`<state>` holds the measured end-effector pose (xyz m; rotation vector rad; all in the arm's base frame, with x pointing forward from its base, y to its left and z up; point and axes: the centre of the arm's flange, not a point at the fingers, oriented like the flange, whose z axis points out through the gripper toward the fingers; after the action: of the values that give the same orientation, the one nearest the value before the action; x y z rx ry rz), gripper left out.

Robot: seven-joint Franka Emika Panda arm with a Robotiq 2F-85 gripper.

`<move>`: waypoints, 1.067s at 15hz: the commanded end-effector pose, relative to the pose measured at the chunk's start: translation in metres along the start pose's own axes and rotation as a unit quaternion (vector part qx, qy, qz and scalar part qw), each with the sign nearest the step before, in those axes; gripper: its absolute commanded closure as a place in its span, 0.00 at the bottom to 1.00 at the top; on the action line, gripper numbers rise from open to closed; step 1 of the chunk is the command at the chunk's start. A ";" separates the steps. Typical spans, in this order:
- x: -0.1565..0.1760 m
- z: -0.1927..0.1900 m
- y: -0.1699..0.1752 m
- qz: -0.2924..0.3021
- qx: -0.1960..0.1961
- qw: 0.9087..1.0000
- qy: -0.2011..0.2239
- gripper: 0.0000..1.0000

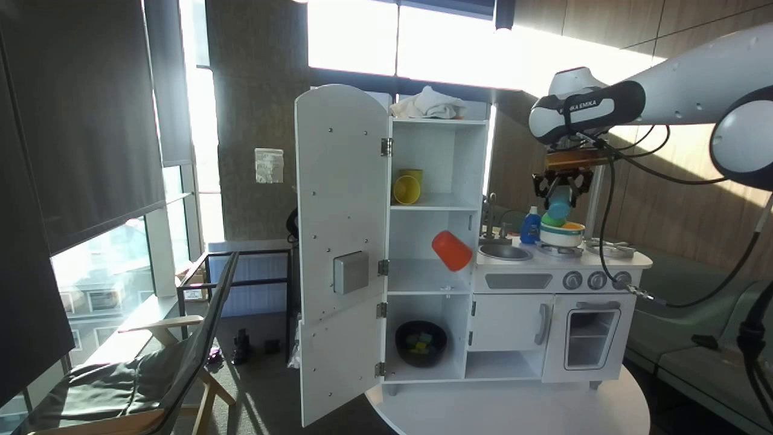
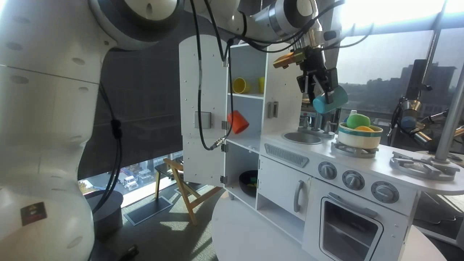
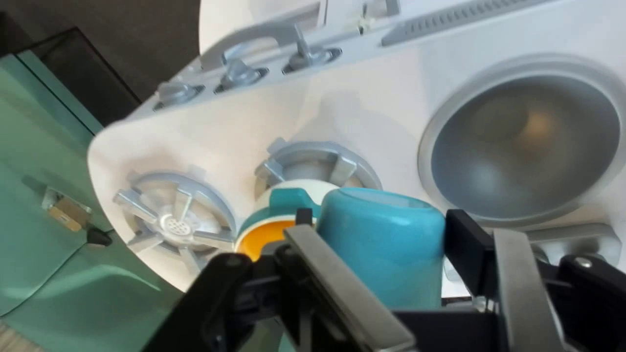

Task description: Put the cups in the cabinet

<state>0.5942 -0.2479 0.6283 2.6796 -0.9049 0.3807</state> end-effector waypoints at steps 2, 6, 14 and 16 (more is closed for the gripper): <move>-0.084 -0.047 0.004 -0.042 -0.022 0.997 -0.054 0.56; -0.138 -0.071 -0.018 -0.113 -0.015 0.990 -0.079 0.56; -0.206 -0.096 -0.091 -0.209 0.072 0.975 0.033 0.56; -0.206 -0.103 -0.111 -0.208 0.109 0.969 0.071 0.56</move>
<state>0.4905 -0.0343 0.6355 2.8621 -0.2910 0.3882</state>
